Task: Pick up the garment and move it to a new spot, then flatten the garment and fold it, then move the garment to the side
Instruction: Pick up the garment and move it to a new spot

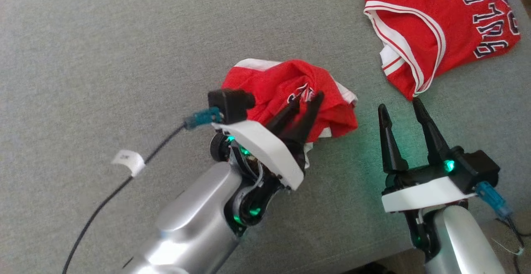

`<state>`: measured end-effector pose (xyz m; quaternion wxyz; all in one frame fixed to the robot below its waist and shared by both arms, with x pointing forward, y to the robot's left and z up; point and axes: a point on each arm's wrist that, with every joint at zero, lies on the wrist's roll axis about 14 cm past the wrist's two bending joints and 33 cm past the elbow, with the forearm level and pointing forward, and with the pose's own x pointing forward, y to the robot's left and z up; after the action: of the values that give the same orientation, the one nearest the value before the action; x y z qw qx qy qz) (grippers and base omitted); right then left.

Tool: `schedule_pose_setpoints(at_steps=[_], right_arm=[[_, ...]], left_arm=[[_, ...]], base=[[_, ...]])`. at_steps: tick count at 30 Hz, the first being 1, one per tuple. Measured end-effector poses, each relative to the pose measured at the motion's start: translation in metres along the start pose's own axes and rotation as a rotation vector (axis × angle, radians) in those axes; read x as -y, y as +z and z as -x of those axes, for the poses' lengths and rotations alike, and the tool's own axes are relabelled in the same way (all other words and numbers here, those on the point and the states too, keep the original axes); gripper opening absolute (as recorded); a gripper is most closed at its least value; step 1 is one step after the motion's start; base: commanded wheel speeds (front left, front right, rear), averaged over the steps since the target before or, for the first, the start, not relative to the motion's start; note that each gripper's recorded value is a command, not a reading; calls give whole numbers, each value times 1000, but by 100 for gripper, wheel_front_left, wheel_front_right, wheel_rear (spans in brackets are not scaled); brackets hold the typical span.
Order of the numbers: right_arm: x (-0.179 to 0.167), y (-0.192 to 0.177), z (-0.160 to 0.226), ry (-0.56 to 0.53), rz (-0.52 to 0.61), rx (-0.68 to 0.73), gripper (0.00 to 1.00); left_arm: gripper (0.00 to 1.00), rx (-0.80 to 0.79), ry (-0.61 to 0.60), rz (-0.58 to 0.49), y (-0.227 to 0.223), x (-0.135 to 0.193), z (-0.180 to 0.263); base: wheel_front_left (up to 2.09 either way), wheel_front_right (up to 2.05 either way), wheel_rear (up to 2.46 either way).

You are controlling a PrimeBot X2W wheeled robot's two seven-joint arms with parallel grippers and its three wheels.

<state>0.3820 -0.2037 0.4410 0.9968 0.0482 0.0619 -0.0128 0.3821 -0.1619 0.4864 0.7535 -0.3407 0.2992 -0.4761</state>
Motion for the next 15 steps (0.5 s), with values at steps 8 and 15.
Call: schedule_pose_setpoints(at_steps=[8, 15], right_arm=[[7, 7, 6, -20, 23, 18, 100], [15, 16, 28, -50, 36, 47, 100]], left_arm=[[100, 64, 16, -113, -4, -1, -1], [100, 335, 133, -281, 36, 1, 44]], base=[[0, 0, 0], [0, 0, 0]])
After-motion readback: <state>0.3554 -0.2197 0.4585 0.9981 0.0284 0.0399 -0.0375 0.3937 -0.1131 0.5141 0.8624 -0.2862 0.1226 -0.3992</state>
